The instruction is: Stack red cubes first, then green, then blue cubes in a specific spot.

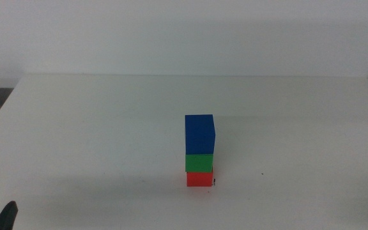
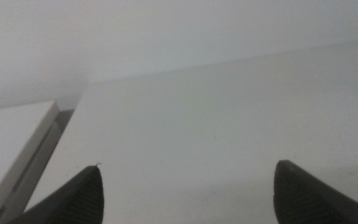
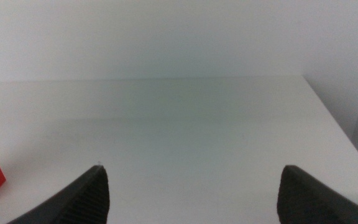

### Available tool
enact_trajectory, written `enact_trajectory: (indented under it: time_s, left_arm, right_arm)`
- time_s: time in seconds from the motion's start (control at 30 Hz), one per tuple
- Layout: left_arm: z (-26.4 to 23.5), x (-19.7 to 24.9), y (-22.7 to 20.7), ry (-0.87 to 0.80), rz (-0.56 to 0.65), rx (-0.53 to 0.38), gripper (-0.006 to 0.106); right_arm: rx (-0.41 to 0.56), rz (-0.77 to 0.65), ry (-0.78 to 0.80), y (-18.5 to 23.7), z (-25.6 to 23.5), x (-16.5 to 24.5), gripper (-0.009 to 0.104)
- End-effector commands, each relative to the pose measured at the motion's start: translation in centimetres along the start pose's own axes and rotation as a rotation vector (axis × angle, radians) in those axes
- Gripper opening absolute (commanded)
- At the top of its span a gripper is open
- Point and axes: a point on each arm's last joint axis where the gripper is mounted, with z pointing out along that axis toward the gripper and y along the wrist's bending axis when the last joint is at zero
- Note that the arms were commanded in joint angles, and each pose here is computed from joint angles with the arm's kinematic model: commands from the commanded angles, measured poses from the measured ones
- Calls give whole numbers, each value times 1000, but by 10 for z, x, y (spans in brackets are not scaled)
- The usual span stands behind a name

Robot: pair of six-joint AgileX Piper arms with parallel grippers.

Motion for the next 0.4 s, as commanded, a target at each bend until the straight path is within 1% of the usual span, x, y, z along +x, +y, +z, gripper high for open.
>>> enact_trajectory:
  time_s: [0.0, 0.37]
  left_arm:
    - [0, -3, 0, -37, -5, -3, 94]
    - [0, -5, 1, -64, -2, -6, 94]
  right_arm:
    - [8, -13, -30, 0, 0, -2, 93]
    - [8, -13, -38, 0, 0, -3, 93]
